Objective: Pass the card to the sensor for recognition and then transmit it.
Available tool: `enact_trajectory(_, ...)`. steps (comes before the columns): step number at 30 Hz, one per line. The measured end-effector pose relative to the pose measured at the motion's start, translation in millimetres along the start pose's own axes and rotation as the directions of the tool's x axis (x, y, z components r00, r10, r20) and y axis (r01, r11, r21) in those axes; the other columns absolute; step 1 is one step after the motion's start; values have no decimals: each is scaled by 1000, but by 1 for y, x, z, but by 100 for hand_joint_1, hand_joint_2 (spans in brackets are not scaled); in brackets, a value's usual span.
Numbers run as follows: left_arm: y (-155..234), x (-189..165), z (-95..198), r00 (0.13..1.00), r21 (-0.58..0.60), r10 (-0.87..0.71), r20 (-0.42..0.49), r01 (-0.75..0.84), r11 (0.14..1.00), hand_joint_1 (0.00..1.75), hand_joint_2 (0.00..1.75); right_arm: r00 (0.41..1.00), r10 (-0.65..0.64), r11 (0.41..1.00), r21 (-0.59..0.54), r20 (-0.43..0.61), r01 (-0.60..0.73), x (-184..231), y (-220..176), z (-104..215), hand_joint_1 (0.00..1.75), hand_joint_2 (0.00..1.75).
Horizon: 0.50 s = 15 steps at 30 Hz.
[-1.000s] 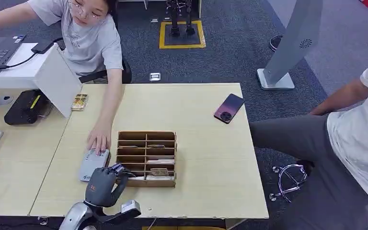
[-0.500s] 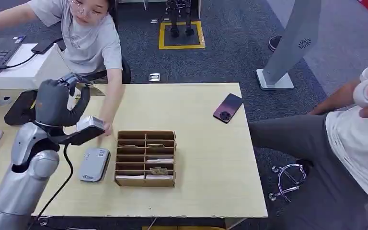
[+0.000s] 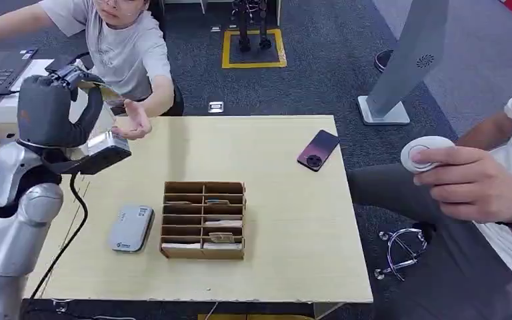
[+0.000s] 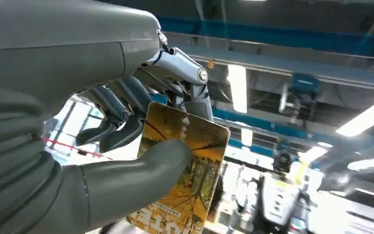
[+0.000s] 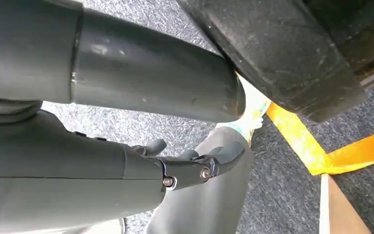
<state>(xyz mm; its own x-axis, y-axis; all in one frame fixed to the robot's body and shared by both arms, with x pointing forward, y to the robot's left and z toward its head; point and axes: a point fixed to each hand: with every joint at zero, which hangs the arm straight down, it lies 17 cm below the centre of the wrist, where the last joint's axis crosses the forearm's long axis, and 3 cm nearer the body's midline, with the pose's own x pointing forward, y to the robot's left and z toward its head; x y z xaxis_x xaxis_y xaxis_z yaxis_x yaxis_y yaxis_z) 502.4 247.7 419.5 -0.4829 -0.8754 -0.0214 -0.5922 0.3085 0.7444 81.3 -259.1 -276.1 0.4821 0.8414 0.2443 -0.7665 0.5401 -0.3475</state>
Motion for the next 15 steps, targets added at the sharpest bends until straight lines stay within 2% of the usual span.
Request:
enact_trajectory(5,21,-50,-40,984,-3,-147,-103,147,989,175,175,1000,6,1000,12,-9,-6,-2,2,0,0,0)
enact_trajectory(7,23,-76,-52,963,0,-207,-176,210,978,155,175,1000,14,1000,12,-12,-14,-1,0,0,0,0)
enact_trajectory(8,24,-85,-55,952,3,-231,-200,237,972,175,175,1000,19,1000,11,-11,-19,-1,-1,-1,0,0)
enact_trajectory(12,9,-118,-58,902,-35,-345,-259,348,937,175,175,999,40,999,16,-5,-40,5,-3,-3,0,0)
enact_trajectory(15,-14,-128,-48,895,-75,-346,-282,339,938,175,175,999,46,999,23,-8,-46,6,-1,-3,0,0)
